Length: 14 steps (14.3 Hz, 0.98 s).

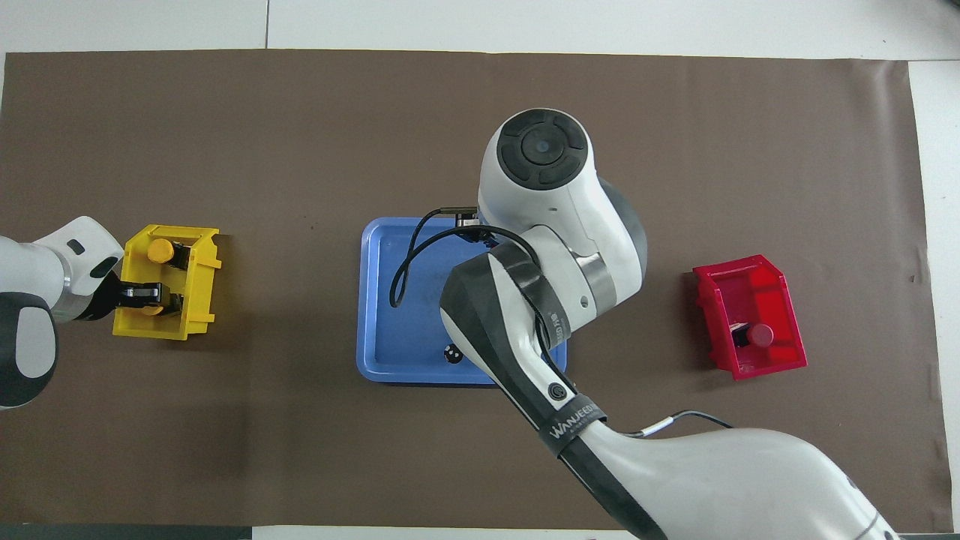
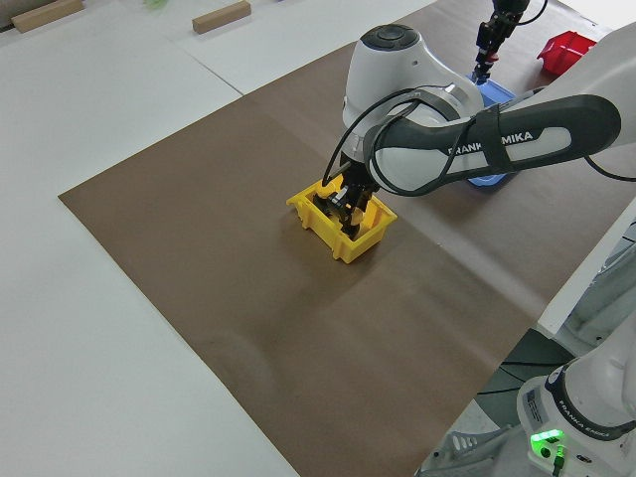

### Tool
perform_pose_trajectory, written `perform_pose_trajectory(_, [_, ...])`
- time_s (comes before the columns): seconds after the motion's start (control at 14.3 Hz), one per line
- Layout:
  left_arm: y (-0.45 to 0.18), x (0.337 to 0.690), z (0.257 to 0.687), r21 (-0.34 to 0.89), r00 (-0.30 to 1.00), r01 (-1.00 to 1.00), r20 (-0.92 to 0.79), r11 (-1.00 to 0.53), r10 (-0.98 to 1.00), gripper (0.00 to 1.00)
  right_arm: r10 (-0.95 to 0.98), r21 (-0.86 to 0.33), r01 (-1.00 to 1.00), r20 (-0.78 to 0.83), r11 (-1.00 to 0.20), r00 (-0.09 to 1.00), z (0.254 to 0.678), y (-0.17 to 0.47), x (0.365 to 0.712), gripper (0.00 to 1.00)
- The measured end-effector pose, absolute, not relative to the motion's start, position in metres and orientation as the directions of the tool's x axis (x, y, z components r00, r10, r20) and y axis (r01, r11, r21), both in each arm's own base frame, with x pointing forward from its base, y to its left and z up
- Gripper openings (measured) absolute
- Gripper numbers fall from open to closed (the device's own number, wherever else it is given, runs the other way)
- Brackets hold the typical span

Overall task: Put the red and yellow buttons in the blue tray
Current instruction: 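Lift a red button with the right gripper and carry it over the tray, then release the red button in the tray while the left gripper lifts a yellow button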

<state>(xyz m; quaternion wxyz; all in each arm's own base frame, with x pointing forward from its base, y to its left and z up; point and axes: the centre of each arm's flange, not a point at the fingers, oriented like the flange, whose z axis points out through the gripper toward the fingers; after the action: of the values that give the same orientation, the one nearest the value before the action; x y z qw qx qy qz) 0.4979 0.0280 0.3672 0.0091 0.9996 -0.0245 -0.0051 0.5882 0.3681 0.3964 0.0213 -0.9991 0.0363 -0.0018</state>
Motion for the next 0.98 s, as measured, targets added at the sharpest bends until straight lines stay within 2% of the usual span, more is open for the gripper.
perform_pose_trajectory(0.21, [0.025, 0.511, 0.397, 0.020, 0.999, -0.042, -0.018, -0.999, -0.042, 0.42, -0.074, -0.037, -0.074, 0.000, -0.997, 0.997, 0.375, 0.375, 0.591, 0.41])
perform_pose_trajectory(0.56, [0.008, 0.533, 0.500, 0.024, 0.997, -0.045, -0.067, -0.999, -0.046, 0.42, -0.065, -0.041, -0.065, -0.002, -0.997, 0.998, 0.365, 0.387, 0.581, 0.41])
perform_pose_trajectory(0.7, [-0.023, 0.537, 0.533, 0.016, 0.998, 0.040, -0.059, -0.999, 0.039, 0.42, -0.059, -0.033, -0.059, -0.012, -0.998, 0.998, 0.353, 0.389, 0.575, 0.41])
perform_pose_trajectory(0.91, [-0.094, 0.537, 0.528, 0.003, 0.992, 0.109, -0.061, -0.994, 0.108, 0.42, -0.060, -0.033, -0.061, -0.010, -0.998, 0.998, 0.348, 0.388, 0.573, 0.41])
perform_pose_trajectory(0.98, [-0.112, 0.537, 0.523, 0.001, 0.990, 0.127, -0.059, -0.992, 0.127, 0.42, -0.061, -0.034, -0.061, -0.010, -0.998, 0.998, 0.348, 0.387, 0.573, 0.47])
